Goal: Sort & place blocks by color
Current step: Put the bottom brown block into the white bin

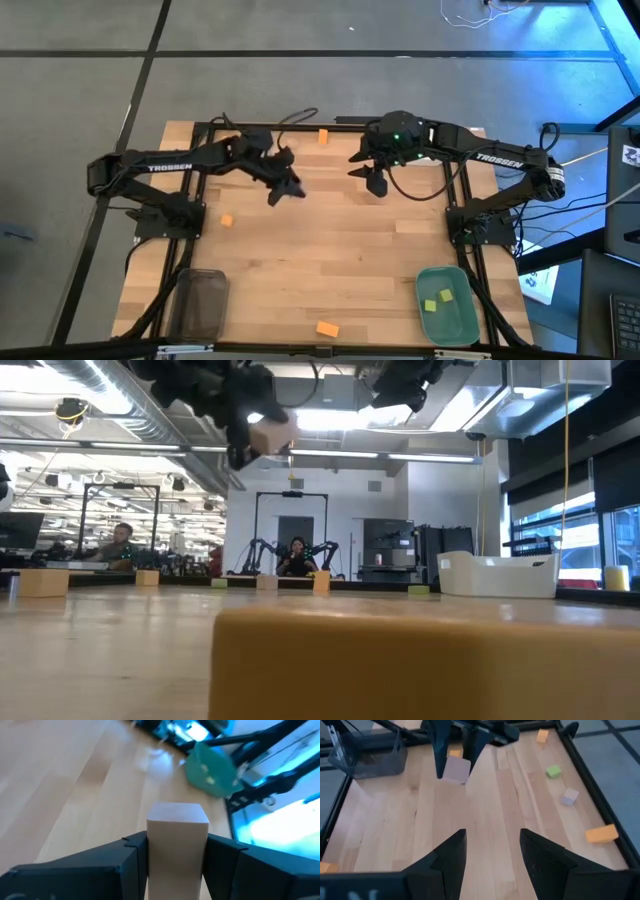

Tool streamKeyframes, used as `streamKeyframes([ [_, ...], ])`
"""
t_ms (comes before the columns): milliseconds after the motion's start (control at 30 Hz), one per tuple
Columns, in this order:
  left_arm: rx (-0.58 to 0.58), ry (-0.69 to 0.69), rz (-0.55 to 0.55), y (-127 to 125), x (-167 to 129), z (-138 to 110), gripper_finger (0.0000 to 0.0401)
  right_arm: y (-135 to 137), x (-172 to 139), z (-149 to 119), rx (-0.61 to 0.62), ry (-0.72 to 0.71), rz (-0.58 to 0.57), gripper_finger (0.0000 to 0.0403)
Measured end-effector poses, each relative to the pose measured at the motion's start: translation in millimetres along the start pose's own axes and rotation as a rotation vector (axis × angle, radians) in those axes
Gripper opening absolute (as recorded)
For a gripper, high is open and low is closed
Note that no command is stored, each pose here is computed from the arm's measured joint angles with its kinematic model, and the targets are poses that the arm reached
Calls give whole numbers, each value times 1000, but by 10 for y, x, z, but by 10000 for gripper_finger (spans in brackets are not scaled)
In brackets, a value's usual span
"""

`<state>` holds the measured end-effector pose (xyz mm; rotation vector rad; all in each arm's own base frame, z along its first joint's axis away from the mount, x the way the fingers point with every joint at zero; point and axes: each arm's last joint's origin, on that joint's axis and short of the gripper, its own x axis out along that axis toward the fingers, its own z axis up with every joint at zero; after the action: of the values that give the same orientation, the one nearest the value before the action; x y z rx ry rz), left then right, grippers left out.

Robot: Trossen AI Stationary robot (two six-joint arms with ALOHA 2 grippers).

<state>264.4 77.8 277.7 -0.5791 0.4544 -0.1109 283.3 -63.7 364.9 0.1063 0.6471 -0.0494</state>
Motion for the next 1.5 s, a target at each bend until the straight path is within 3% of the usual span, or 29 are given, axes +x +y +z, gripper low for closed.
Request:
streamKeyframes([
  [300, 91, -84, -197, -21, -71, 164, 114, -9, 51, 26, -52, -21, -1, 184],
  [567, 98, -88, -240, 41, -134, 205, 114, 205, 257, 91, -527, -86, 56, 184],
  [667, 79, -95, -230, 62, -148, 217, 114, 248, 408, 140, -617, -137, 53, 184],
  [900, 78, -91, -238, 23, -168, 279, 114, 229, 719, 167, -642, -175, 42, 184],
  [1167, 84, 17, -214, -33, -123, 391, 114, 232, 719, 205, -723, -219, 24, 184],
  [1500, 66, 110, -263, -40, 113, 458, 114, 300, 720, 195, -754, -243, 118, 184],
])
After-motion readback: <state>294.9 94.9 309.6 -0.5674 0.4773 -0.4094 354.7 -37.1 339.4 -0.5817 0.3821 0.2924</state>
